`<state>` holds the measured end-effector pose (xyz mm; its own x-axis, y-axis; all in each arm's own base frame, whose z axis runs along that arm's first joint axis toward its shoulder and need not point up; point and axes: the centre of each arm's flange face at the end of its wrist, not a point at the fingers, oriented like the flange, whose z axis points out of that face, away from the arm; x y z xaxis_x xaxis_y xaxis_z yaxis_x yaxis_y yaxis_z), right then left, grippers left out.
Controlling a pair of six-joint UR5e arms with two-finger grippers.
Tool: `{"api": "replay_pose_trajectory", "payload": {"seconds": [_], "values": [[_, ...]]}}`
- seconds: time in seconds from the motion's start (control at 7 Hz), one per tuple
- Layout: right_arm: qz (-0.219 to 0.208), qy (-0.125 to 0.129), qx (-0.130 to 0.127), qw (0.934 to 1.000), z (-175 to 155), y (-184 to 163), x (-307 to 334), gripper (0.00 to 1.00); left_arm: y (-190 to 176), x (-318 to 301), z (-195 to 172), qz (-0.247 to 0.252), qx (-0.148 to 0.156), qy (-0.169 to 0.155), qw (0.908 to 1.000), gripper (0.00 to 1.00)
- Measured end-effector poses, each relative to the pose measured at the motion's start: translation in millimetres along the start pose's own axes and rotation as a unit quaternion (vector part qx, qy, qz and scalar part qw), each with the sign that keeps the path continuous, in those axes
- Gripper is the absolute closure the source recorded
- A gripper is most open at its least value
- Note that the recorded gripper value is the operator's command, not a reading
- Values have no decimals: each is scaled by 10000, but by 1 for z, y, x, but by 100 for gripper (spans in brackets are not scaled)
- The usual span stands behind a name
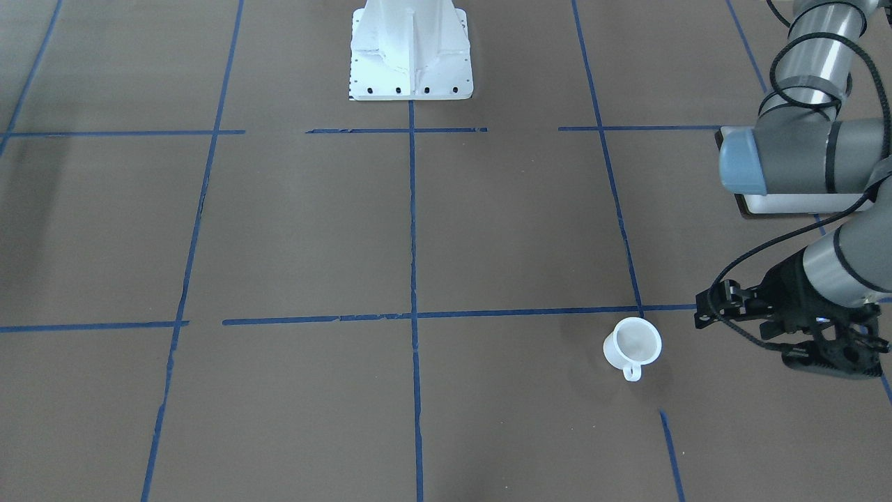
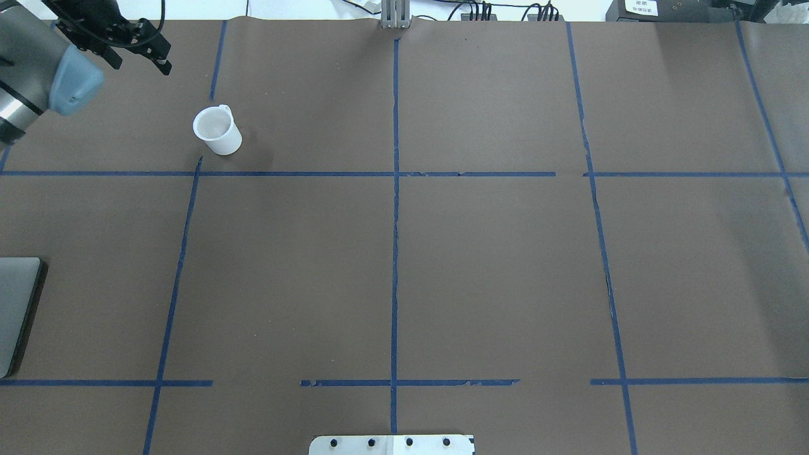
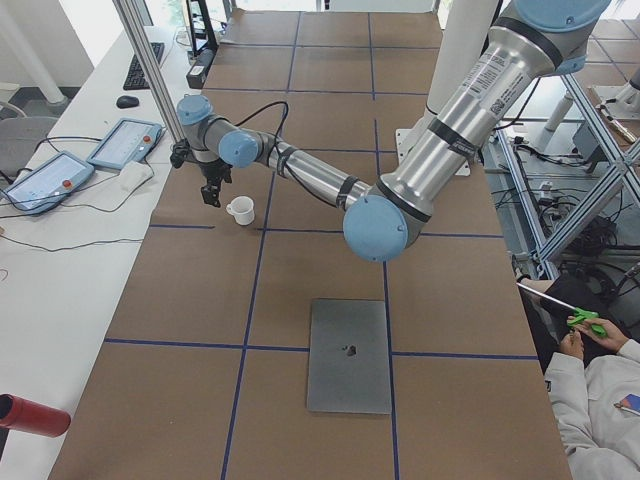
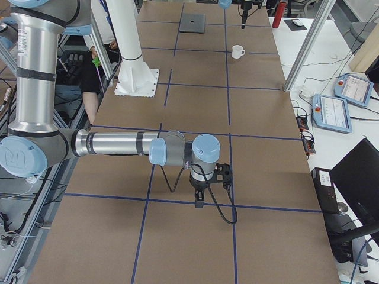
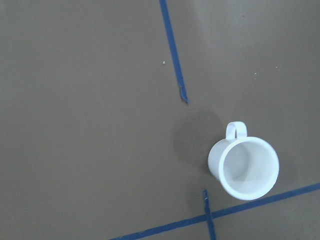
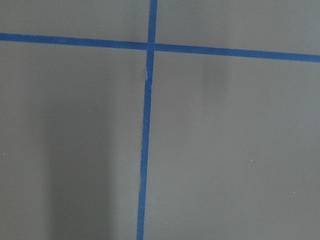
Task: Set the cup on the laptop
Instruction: 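Reach the left gripper down toward the white mug, then close the left gripper around the white mug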
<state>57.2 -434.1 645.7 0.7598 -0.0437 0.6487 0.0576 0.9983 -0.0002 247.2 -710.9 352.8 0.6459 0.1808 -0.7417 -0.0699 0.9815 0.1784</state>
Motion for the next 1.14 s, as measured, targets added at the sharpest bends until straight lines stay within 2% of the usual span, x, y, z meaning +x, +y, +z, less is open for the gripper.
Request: {"api": "replay_pose_trajectory", "payload": {"seconds": [0.29, 0.71, 0.86, 1.0, 1.14], "values": [[1, 0, 0, 10000, 0, 0, 0, 0, -34, 33, 46, -157, 104, 62, 9998, 1], [2, 0, 0, 10000, 0, 0, 0, 0, -36, 55, 116, -196, -69, -201, 9996, 3], [2, 0, 0, 10000, 0, 0, 0, 0, -30, 55, 135, -189, -148, -256, 9994, 10], [0, 0, 0, 10000, 0, 0, 0, 0, -25, 56, 149, -179, -217, -283, 9992, 22], [-1, 0, 0, 10000, 0, 0, 0, 0, -21, 57, 158, -171, -273, -298, 9990, 54]]}}
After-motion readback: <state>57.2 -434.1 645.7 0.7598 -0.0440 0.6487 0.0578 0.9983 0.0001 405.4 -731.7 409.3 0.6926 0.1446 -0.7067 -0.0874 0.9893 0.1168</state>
